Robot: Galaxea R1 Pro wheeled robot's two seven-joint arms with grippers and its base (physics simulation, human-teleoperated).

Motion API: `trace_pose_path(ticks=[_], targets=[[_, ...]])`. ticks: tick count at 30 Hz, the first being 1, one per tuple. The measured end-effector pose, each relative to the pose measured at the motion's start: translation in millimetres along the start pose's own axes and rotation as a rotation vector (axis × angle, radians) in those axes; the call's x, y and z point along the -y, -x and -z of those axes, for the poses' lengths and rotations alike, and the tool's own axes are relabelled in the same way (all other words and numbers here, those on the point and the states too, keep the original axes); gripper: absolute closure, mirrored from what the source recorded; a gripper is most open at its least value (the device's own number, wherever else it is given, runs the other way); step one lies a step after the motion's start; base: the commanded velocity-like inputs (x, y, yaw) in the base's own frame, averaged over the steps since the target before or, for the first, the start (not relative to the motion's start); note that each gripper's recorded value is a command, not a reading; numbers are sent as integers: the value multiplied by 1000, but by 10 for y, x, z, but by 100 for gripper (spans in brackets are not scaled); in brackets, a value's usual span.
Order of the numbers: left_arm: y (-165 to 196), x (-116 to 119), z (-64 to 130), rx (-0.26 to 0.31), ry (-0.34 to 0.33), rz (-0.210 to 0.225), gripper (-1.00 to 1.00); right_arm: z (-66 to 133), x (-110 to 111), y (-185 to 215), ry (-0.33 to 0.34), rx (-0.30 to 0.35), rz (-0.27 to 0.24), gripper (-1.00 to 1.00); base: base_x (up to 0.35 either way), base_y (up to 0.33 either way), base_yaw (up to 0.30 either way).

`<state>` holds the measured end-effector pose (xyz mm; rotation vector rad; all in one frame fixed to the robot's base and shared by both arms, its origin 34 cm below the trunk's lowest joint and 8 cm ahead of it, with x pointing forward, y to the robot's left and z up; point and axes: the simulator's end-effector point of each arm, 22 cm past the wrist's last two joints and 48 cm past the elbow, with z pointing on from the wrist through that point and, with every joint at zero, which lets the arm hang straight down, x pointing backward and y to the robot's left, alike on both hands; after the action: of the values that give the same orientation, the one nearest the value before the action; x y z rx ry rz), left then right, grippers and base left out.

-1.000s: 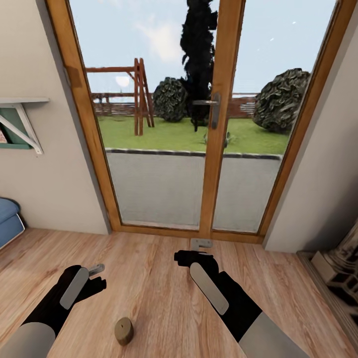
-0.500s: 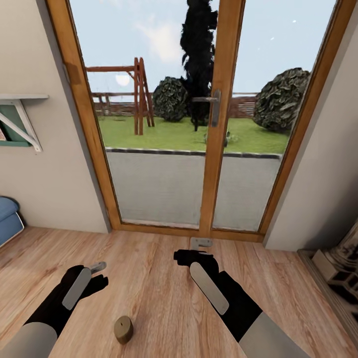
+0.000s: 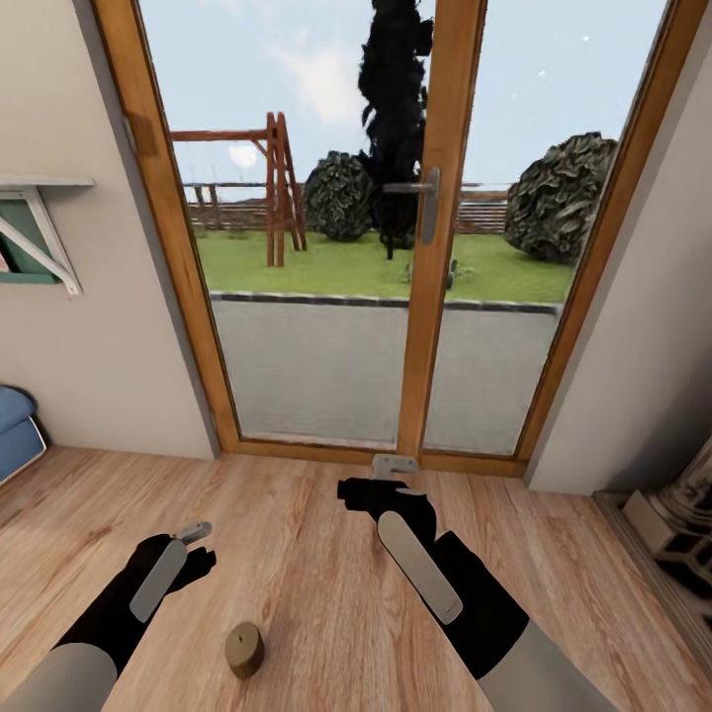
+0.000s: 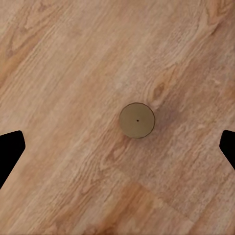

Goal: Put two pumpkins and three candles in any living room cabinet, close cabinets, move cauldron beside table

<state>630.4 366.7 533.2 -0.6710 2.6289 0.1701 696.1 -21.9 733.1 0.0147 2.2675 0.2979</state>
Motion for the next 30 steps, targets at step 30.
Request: trace_pose_path(ticks=[30], targets=[[-390,77,-514,7,-15,-24,-100,-257,98,-449,7,26,-7,-100,0,0,0]])
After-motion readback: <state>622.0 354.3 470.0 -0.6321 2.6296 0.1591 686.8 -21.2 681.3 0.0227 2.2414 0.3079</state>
